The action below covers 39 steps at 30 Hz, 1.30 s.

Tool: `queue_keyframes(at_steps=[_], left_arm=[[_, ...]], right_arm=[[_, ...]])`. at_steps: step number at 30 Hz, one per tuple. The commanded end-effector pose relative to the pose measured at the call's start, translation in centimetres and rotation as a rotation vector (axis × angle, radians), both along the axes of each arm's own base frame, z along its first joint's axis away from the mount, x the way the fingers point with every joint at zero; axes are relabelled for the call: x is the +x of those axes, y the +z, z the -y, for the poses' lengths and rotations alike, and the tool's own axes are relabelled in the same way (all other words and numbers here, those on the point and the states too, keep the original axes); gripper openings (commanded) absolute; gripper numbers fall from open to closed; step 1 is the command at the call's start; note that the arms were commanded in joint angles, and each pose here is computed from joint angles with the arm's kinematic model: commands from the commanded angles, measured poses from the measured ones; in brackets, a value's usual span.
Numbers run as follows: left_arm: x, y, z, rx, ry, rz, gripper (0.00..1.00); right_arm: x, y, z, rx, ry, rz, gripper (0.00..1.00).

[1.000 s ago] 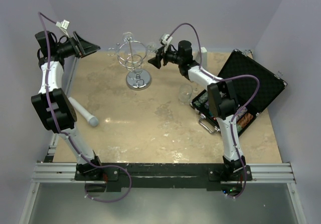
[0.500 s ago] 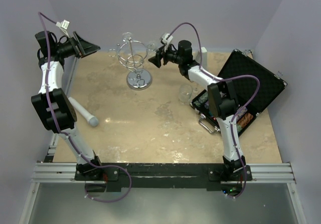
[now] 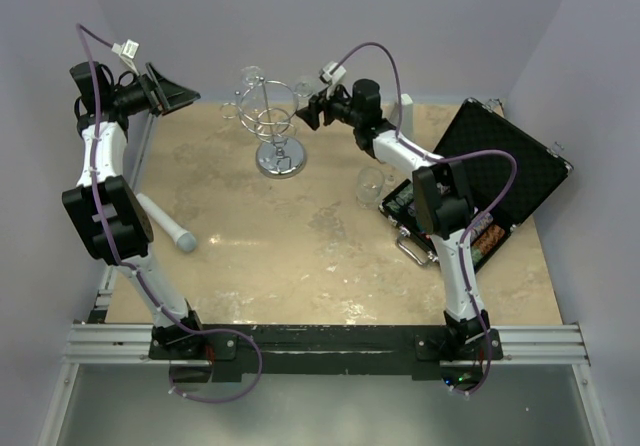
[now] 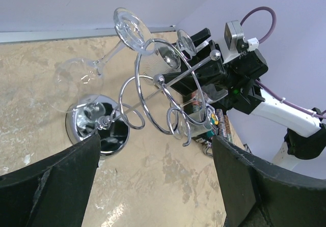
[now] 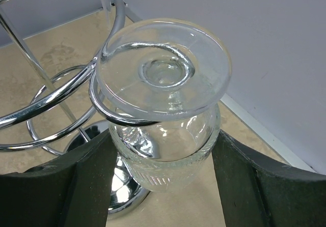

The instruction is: Take the wine glass off the wine glass rack

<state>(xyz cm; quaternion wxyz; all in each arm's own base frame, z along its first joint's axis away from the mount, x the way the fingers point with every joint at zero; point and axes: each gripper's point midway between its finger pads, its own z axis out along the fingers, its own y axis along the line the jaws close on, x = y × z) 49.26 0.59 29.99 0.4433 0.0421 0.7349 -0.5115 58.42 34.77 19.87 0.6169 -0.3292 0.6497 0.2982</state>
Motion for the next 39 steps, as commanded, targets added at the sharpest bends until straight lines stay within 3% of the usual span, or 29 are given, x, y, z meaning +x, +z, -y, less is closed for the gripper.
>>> queue_keyframes(at_steps=[1, 32, 39], left_arm=[[-1.2, 2.2, 0.6, 0.012, -0.023, 0.054, 0.94], [-1.4, 2.2, 1.2, 0.011, -0.040, 0.056, 0.94], [-1.2, 2.6, 0.9, 0.068, -0.016, 0.096, 0.94]], right_arm=[[0.6, 8.3, 0.4, 0.100, -0.061, 0.147, 0.00], [2.7, 8.6, 2.1, 0.206, -0.277, 0.059, 0.00], [3.3, 10.8, 5.2, 0.248, -0.457, 0.042, 0.00]])
